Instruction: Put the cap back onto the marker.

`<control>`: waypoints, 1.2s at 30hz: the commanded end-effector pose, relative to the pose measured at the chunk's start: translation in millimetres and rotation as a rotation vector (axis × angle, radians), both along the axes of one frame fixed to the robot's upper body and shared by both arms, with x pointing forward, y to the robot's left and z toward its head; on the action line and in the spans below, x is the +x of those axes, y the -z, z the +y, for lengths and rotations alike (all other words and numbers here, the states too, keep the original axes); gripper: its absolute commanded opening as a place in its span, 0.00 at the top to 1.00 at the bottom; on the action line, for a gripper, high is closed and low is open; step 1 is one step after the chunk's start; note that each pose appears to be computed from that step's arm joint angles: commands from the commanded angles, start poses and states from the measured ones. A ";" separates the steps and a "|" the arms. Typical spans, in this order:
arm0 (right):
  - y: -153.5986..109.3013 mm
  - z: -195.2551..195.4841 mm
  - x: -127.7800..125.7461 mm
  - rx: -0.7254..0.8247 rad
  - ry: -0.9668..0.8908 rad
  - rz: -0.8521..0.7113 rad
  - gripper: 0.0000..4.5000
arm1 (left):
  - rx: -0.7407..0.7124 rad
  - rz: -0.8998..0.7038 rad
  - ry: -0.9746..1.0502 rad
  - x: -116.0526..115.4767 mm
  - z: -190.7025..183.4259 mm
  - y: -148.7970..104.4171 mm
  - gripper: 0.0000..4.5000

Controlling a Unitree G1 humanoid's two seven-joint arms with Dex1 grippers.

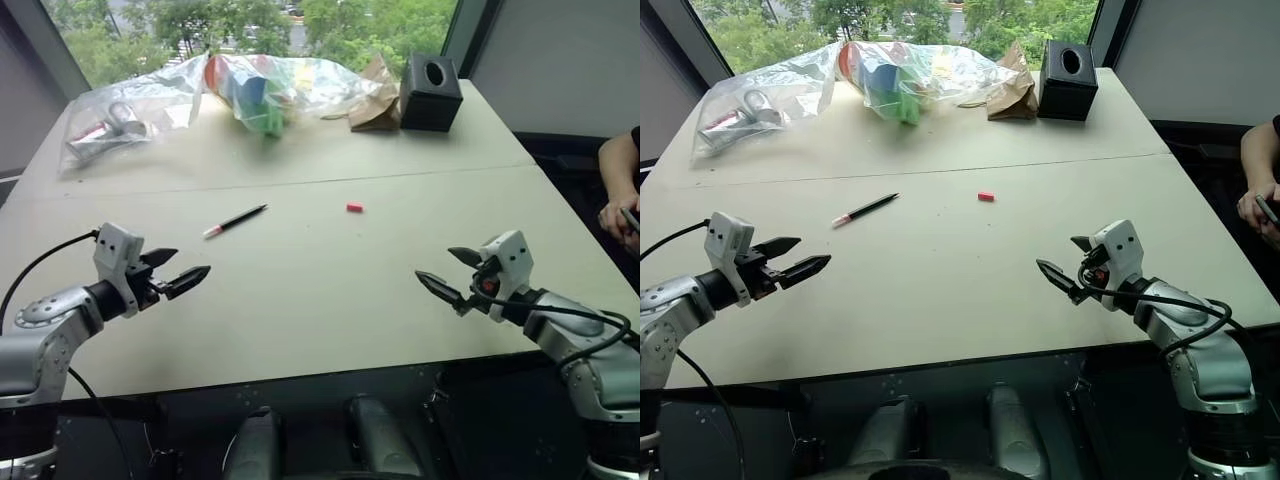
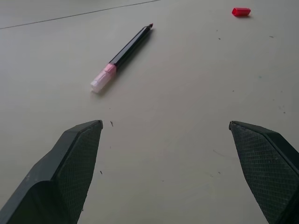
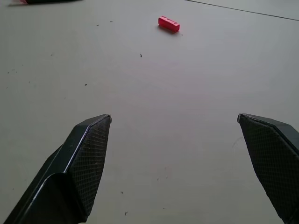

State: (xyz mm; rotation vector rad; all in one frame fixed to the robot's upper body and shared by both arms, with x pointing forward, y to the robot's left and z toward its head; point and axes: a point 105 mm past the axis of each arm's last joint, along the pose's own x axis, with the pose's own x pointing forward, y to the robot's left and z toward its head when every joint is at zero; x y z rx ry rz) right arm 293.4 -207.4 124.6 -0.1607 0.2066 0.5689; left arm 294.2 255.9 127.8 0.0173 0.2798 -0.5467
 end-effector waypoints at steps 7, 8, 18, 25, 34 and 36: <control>-10.3 7.4 3.0 0.002 -0.015 -0.049 0.01 | 0.036 -0.052 -0.006 2.5 5.1 -13.8 0.00; -10.1 7.7 3.0 0.002 -0.015 -0.049 0.01 | 0.042 -0.054 -0.007 2.9 6.2 -14.3 0.00; -9.6 16.0 8.5 0.009 -0.016 -0.059 0.01 | 0.184 -0.127 0.084 39.5 18.3 -29.1 0.00; -35.9 34.2 17.1 -0.013 -0.053 -0.136 0.01 | 0.298 -0.155 0.208 98.2 3.9 -25.6 0.00; -61.8 64.2 24.9 -0.027 -0.092 -0.211 0.01 | 0.338 -0.157 0.217 131.5 -30.0 -19.9 0.00; -64.3 68.9 22.7 -0.016 -0.098 -0.216 0.01 | 0.343 -0.153 0.219 134.1 -35.8 -17.8 0.00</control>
